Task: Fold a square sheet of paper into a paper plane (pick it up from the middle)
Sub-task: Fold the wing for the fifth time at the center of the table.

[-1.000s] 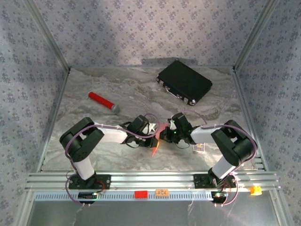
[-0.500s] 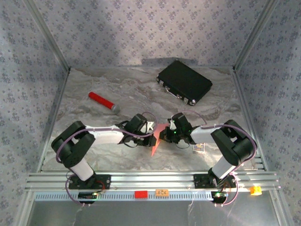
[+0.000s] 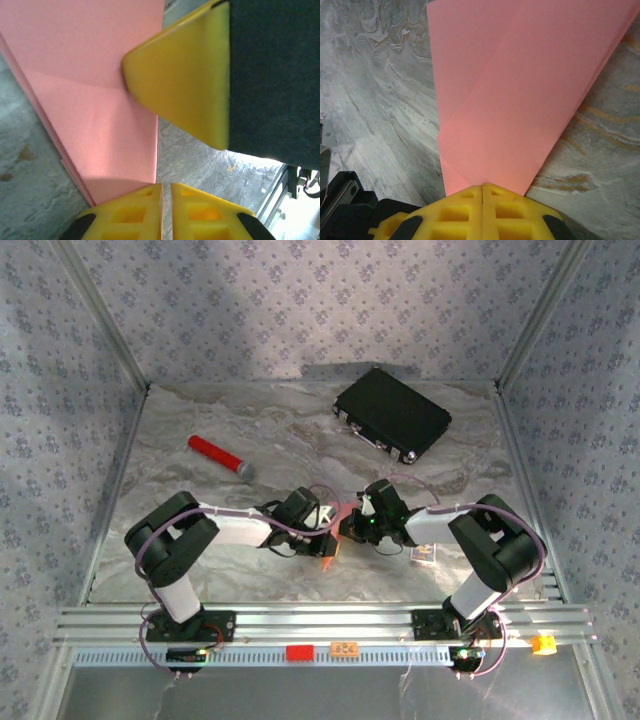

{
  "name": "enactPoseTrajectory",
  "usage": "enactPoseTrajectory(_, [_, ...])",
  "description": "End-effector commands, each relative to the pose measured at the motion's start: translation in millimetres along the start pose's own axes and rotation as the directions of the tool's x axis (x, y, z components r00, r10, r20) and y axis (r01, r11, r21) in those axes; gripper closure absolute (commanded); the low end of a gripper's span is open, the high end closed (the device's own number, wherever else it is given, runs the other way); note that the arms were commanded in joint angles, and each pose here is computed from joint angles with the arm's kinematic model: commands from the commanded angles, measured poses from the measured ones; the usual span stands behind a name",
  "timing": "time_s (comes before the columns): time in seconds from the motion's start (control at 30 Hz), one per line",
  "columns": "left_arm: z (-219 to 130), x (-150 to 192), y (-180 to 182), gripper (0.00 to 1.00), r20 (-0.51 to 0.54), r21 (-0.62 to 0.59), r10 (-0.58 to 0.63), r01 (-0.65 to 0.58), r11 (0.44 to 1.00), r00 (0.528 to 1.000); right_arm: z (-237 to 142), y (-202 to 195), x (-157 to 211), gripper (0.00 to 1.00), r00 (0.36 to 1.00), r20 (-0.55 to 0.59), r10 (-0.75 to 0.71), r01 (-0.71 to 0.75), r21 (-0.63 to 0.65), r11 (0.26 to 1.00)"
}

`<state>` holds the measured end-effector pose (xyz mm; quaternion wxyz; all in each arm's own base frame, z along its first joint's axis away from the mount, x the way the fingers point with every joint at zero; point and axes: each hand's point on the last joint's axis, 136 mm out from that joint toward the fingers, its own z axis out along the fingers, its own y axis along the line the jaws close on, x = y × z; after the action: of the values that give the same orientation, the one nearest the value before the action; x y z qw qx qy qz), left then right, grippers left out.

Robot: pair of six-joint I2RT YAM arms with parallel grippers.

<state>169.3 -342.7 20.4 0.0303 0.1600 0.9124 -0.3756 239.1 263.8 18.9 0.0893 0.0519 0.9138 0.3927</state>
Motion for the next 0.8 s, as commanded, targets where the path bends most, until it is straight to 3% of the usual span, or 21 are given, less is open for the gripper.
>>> enactPoseTrajectory(0.0, [0,32,17,0.88,-0.088,-0.078,-0.020,0.013,0.997,0.996,-1,-45,5,0.99,0.997,0.019,0.076,-0.078,0.155,0.985])
enactPoseTrajectory(0.5, [-12,67,18,0.88,-0.123,-0.111,0.013,-0.027,0.993,0.992,-3,-47,2,0.99,0.996,0.033,0.083,-0.087,0.161,0.983])
enactPoseTrajectory(0.77, [-43,31,-24,0.87,0.061,0.019,0.086,-0.087,0.996,0.994,-5,-42,1,0.99,0.995,0.042,0.094,-0.099,0.135,0.986])
